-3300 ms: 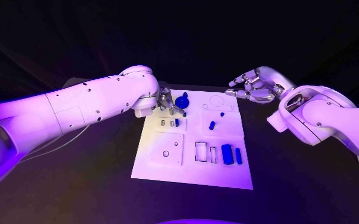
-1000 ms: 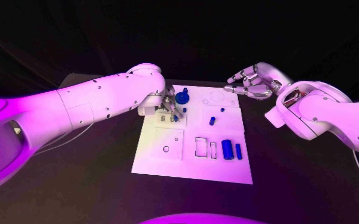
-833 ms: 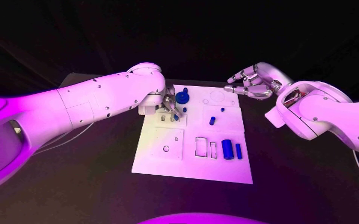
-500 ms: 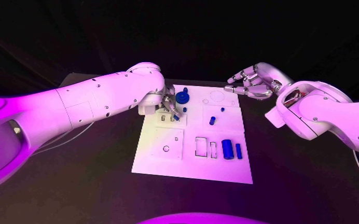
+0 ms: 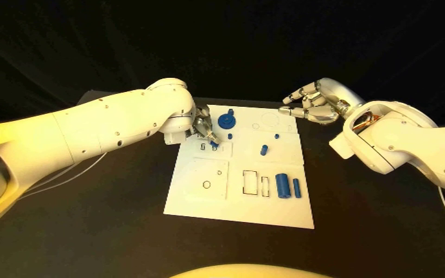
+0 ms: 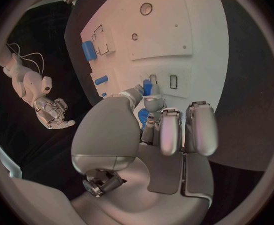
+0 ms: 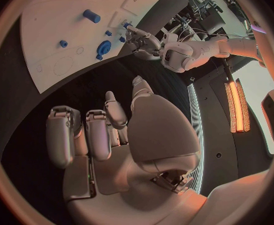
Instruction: Assemble the parts on the task board
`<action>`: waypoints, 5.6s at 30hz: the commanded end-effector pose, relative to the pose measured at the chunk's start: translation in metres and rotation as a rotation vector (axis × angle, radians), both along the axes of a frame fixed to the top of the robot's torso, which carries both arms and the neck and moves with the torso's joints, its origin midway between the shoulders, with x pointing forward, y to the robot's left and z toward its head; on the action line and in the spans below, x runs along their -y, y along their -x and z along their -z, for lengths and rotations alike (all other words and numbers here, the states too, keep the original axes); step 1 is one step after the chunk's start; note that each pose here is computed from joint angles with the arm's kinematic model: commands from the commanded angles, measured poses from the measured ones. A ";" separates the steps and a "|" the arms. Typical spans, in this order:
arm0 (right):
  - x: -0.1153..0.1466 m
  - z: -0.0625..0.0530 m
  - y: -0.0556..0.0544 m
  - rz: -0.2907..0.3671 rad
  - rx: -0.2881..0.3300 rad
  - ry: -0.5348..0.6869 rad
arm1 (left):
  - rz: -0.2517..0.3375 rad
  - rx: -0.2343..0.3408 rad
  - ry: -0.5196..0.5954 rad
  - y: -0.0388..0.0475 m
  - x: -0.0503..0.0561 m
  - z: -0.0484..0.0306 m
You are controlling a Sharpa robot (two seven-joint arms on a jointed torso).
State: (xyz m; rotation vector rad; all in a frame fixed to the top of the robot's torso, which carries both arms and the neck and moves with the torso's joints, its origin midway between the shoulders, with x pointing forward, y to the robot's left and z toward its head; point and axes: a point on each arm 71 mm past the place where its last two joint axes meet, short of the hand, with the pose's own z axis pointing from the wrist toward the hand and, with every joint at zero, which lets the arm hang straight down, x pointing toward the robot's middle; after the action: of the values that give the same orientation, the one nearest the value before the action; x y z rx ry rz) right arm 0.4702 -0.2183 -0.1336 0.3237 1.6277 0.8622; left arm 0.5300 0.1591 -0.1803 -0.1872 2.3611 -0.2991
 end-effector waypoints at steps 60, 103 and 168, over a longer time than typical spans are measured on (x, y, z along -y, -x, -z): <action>0.000 0.006 0.001 -0.011 -0.015 0.011 | -0.060 0.041 0.023 0.0118 -0.010 0.0179; 0.000 0.009 0.000 -0.012 -0.024 0.015 | -0.043 -0.070 -0.007 0.0104 -0.005 0.0249; 0.004 0.008 0.000 -0.001 -0.018 0.013 | -0.050 0.014 -0.035 0.0052 -0.009 0.0027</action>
State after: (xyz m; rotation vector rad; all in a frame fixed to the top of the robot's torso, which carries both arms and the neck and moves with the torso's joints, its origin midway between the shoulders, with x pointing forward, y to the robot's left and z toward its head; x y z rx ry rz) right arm 0.4707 -0.2226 -0.1417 0.3335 1.6483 0.8486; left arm 0.5251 0.1671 -0.1848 -0.2150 2.3470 -0.2736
